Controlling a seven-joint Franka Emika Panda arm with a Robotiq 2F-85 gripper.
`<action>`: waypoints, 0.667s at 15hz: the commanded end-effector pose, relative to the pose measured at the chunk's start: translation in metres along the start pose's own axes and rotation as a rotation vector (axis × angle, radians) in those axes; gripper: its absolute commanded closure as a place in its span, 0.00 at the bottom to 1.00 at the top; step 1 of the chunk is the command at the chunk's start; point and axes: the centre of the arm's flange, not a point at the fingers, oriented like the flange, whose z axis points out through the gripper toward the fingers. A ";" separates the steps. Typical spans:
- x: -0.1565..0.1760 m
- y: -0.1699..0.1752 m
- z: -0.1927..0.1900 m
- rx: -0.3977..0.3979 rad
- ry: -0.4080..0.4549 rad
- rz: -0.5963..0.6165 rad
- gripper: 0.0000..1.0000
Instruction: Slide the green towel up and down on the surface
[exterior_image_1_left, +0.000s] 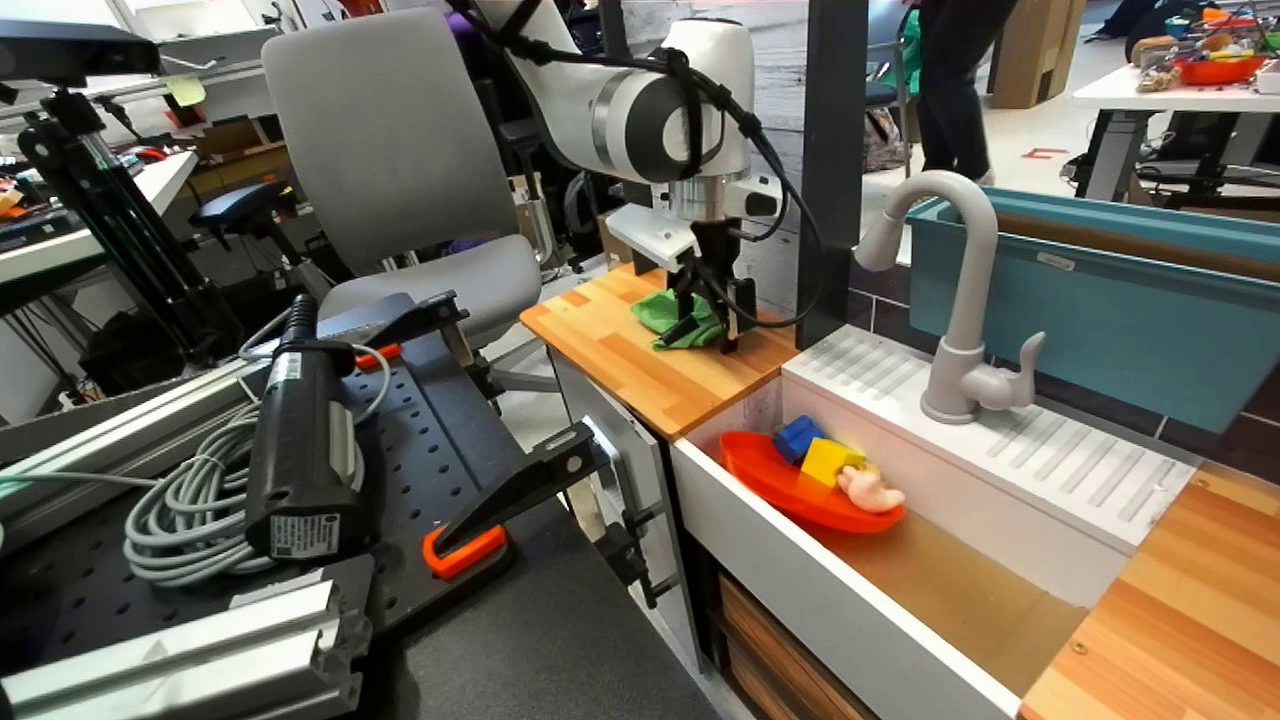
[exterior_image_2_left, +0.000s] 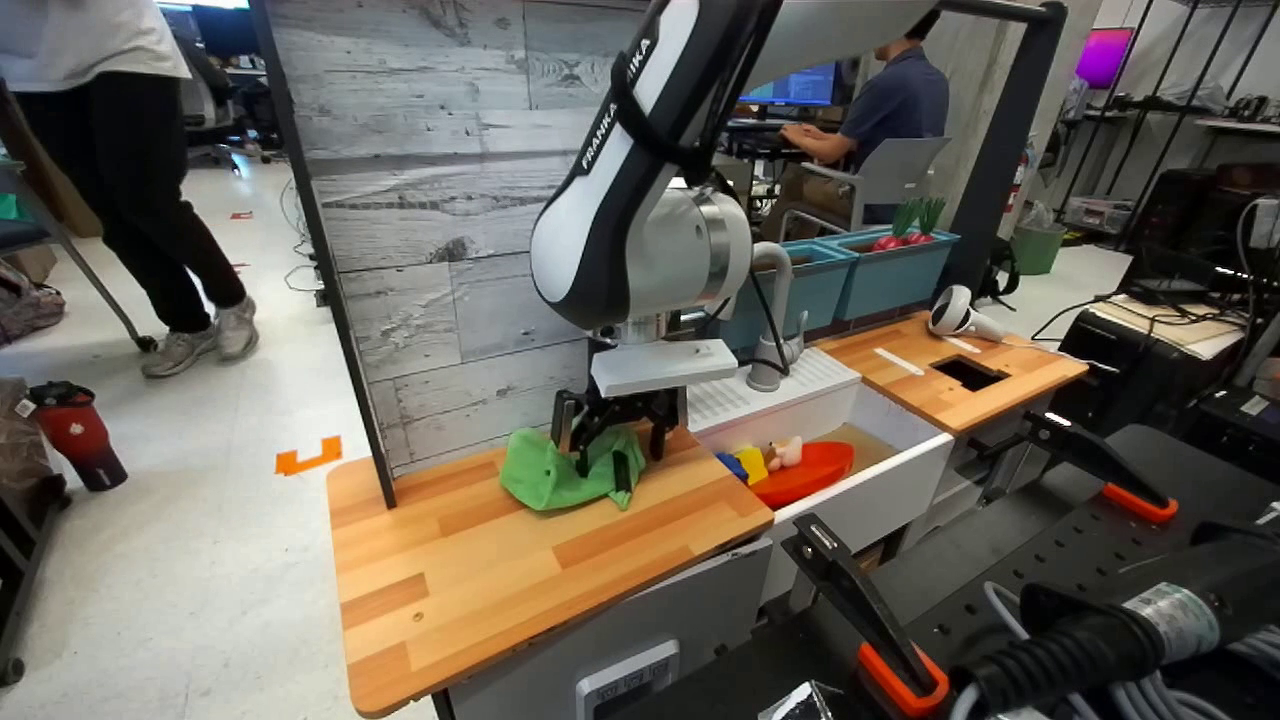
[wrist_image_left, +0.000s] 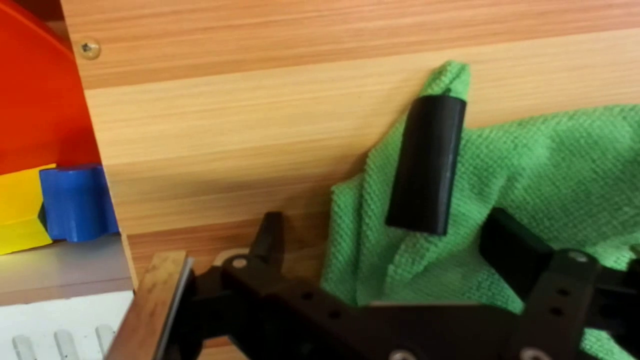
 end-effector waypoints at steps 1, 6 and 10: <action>-0.020 0.010 0.006 -0.005 0.007 0.012 0.00; -0.047 0.036 0.008 -0.014 0.021 0.040 0.00; -0.070 0.054 0.008 -0.013 0.031 0.055 0.00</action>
